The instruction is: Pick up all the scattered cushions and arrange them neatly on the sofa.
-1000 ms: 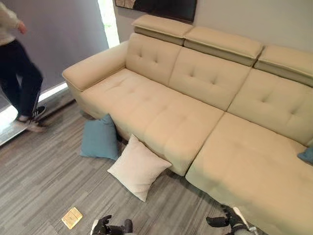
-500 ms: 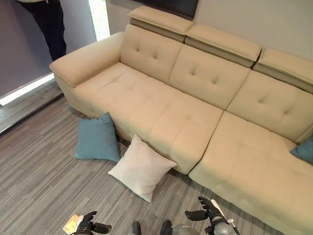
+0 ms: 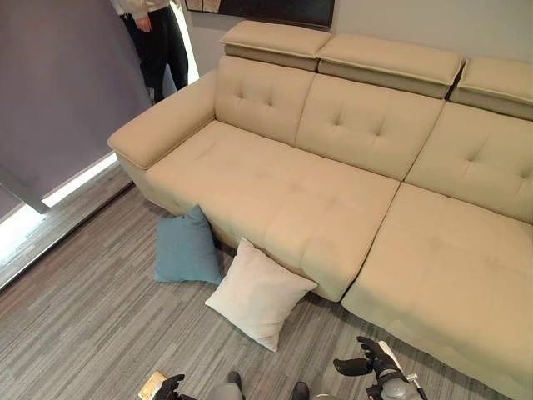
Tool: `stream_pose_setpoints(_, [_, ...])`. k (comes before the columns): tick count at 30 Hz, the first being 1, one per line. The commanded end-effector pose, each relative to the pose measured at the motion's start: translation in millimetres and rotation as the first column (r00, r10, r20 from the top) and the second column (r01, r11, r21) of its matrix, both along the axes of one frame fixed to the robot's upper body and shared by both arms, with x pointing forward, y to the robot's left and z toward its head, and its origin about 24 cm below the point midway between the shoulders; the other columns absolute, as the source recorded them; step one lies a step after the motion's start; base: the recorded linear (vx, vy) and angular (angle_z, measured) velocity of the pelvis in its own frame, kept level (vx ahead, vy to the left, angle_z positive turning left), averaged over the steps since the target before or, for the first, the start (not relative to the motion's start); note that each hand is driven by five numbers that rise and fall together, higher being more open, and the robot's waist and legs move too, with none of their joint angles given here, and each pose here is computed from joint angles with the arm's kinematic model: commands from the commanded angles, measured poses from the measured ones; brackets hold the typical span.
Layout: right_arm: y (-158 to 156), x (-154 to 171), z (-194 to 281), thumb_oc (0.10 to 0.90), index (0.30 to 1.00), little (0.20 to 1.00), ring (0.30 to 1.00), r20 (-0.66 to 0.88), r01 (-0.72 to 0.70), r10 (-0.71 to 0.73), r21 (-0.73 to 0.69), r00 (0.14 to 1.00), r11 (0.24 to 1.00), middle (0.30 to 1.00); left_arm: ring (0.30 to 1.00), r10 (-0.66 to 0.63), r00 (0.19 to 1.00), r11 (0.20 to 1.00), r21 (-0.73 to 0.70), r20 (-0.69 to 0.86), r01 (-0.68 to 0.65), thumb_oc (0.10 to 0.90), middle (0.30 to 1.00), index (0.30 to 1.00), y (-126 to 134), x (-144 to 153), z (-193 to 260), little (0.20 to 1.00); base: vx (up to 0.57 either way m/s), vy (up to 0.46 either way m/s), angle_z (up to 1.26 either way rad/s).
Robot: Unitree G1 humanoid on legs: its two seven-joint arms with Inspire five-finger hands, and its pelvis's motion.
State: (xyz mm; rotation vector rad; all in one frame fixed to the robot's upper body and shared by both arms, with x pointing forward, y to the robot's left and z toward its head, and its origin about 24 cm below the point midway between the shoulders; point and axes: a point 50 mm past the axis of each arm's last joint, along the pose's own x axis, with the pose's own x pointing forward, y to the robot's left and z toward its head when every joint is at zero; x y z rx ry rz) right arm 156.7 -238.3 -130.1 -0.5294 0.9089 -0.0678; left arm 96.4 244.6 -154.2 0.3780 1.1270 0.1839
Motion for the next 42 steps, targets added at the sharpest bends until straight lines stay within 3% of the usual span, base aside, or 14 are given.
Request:
stream_pose_setpoints(1, [-2,9,6,0.800,0.900,0.900,0.900,0.064,0.011,-0.011,-0.015,0.998,1.000,0.900,0.900,-0.051,0.996,0.999,-0.006,0.067,0.052,0.800,0.900,0.900,-5,18,5,0.900,0.18,0.383,-0.49])
stream_pose_setpoints(6, [10,17,7,0.800,0.900,0.900,0.900,0.074,-0.029,0.029,0.002,0.997,1.000,0.900,0.900,-0.089,0.991,0.995,0.047,0.100,0.085,0.800,0.900,0.900,7,32,13,0.900,0.07,0.347,-0.39])
stream_pose_setpoints(16, [22,31,14,0.800,0.900,0.900,0.900,0.122,-0.085,0.083,0.011,0.989,0.996,0.900,0.900,-0.045,0.989,0.995,0.099,0.144,0.031,0.800,0.900,0.900,28,38,23,0.900,0.02,0.163,-0.44])
stream_pose_setpoints(22, [21,38,19,0.800,0.900,0.900,0.900,0.153,-0.103,0.102,-0.004,0.983,0.995,0.900,0.900,-0.074,0.986,0.995,0.073,0.149,0.063,0.800,0.900,0.900,14,42,20,0.900,0.01,-0.013,-0.12])
stream_pose_setpoints(26, [10,39,23,0.800,0.900,0.900,0.900,0.170,-0.077,0.080,-0.022,0.982,0.997,0.900,0.900,-0.106,0.977,0.994,0.006,0.187,0.107,0.800,0.900,0.900,-10,48,18,0.900,0.01,-0.014,0.16])
stream_pose_setpoints(32, [10,39,24,0.800,0.900,0.900,0.900,0.170,-0.088,0.091,-0.026,0.981,0.996,0.900,0.900,-0.063,0.987,0.998,-0.013,0.146,0.066,0.800,0.900,0.900,-10,33,11,0.900,0.06,0.068,0.02])
stream_pose_setpoints(42, [-1,25,18,0.800,0.900,0.900,0.900,0.125,-0.053,0.058,-0.041,0.990,0.998,0.900,0.900,-0.077,0.988,0.997,-0.016,0.132,0.079,0.800,0.900,0.900,-12,33,10,0.900,0.13,0.231,0.00])
